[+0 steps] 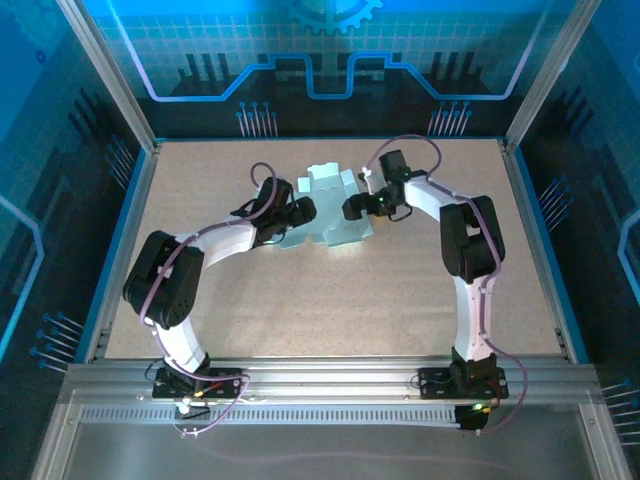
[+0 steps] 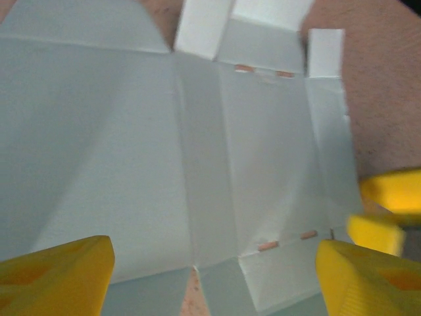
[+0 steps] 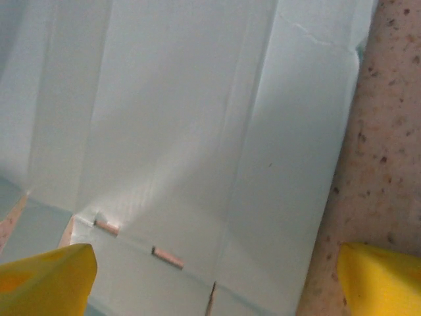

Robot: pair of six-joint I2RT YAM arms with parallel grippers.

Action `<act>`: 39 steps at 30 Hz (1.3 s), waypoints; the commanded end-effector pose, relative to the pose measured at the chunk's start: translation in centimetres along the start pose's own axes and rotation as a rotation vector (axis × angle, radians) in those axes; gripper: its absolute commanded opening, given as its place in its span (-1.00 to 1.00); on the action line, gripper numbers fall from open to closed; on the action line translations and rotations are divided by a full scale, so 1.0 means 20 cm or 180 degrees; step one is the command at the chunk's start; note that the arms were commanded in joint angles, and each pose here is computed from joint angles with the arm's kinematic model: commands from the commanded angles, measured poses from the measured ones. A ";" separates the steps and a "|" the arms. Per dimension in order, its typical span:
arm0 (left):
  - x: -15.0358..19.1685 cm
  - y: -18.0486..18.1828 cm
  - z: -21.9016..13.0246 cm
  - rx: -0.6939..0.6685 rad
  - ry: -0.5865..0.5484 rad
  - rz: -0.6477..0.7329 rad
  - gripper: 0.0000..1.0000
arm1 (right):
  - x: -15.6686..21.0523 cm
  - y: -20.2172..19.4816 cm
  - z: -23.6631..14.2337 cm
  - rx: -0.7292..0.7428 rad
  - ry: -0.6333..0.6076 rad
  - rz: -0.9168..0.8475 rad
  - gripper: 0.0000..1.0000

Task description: Fold the paper box

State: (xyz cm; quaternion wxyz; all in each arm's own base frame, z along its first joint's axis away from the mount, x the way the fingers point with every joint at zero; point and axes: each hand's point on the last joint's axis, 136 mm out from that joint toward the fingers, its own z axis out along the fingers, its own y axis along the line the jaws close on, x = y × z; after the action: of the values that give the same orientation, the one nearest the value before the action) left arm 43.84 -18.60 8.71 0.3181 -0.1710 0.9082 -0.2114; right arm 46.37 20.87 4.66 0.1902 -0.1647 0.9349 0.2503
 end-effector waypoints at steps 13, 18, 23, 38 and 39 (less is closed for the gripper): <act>0.05 -0.06 0.30 -0.0185 0.0872 -0.0037 0.05 | -0.07 0.11 -0.21 -0.0101 -0.0793 0.0014 1.00; 0.11 0.00 0.40 -0.0247 0.1117 0.0018 -0.09 | -0.06 0.09 -0.20 -0.0089 -0.0762 0.0156 0.99; 0.18 0.01 0.34 -0.0247 0.1362 0.0009 -0.12 | -0.04 0.10 -0.22 -0.0126 -0.0781 0.0222 0.97; 0.45 0.10 0.12 -0.0157 0.1723 -0.0125 -0.09 | 0.07 0.13 -0.28 -0.0177 -0.0738 0.0294 0.93; 0.47 0.11 0.11 -0.0153 0.1735 -0.0116 -0.09 | 0.08 0.13 -0.28 -0.0195 -0.0730 0.0300 0.94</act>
State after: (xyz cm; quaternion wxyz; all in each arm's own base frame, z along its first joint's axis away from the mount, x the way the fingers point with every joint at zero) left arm 41.29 -21.69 2.47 0.0994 -0.1340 0.9558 -0.2420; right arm 42.92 19.88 8.51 0.2745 -0.1003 0.9117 0.2888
